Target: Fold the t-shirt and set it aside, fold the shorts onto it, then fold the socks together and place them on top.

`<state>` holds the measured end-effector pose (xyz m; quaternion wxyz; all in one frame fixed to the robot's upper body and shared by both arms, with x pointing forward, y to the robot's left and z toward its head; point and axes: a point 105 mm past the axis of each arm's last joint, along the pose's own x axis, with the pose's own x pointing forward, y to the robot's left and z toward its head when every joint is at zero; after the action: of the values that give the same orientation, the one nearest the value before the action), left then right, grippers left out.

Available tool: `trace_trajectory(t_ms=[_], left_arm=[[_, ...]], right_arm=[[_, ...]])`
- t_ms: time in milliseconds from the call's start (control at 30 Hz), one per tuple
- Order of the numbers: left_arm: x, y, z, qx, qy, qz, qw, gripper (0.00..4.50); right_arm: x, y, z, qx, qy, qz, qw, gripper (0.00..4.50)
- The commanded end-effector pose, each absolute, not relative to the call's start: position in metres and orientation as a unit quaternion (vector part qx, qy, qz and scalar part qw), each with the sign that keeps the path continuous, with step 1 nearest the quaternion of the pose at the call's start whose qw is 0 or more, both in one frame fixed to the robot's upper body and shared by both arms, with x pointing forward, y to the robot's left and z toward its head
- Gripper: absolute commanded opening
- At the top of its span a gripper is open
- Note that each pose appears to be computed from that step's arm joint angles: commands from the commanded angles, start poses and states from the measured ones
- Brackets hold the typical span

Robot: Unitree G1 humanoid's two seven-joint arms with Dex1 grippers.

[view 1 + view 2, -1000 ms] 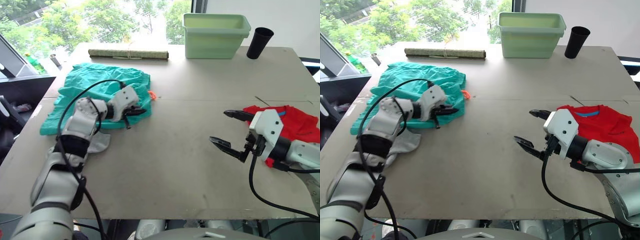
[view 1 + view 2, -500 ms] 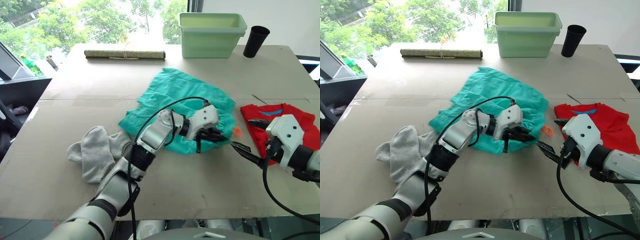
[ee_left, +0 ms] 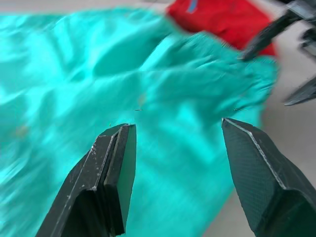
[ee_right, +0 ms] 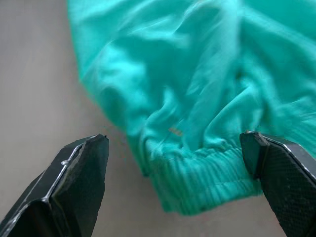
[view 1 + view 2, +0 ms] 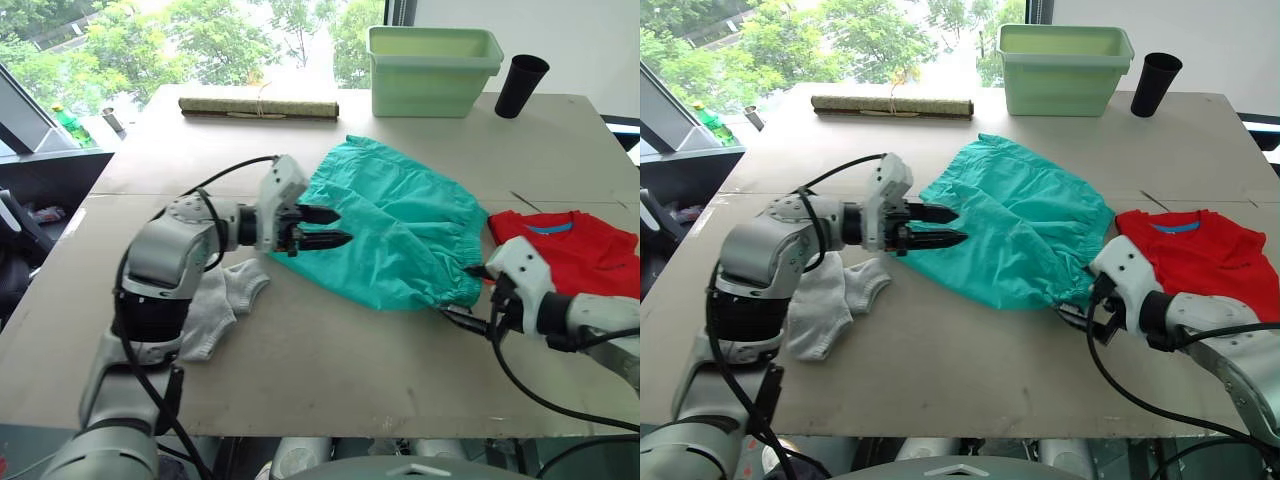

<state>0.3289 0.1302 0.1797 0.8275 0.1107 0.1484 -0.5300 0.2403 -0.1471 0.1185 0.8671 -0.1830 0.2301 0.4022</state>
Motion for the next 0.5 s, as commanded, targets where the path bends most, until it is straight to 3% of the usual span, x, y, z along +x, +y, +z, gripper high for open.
trace_trajectory(t_ms=[33,100,200,300,433,500], left_arm=[[0.344,0.148,0.185,0.150,0.124,-0.496,0.846,3.07],[0.354,0.154,0.184,0.160,0.119,-0.485,0.852,3.07],[0.373,0.160,0.178,0.206,0.124,-0.477,0.846,3.07],[0.395,0.158,0.180,0.263,0.110,-0.478,0.831,3.07],[0.404,0.146,0.192,0.270,0.114,-0.531,0.795,3.07],[0.405,0.141,0.195,0.276,0.121,-0.554,0.776,3.92]], right_arm=[[0.248,-0.154,0.108,-0.252,0.242,0.391,0.852,3.95],[0.251,-0.159,0.104,-0.291,0.239,0.386,0.842,3.21],[0.257,-0.157,0.116,-0.303,0.203,0.378,0.851,1.64],[0.261,-0.162,0.122,-0.393,0.164,0.370,0.826,0.13],[0.245,-0.148,0.139,-0.460,0.091,0.407,0.784,0.02],[0.236,-0.141,0.143,-0.484,0.063,0.421,0.764,0.00]])
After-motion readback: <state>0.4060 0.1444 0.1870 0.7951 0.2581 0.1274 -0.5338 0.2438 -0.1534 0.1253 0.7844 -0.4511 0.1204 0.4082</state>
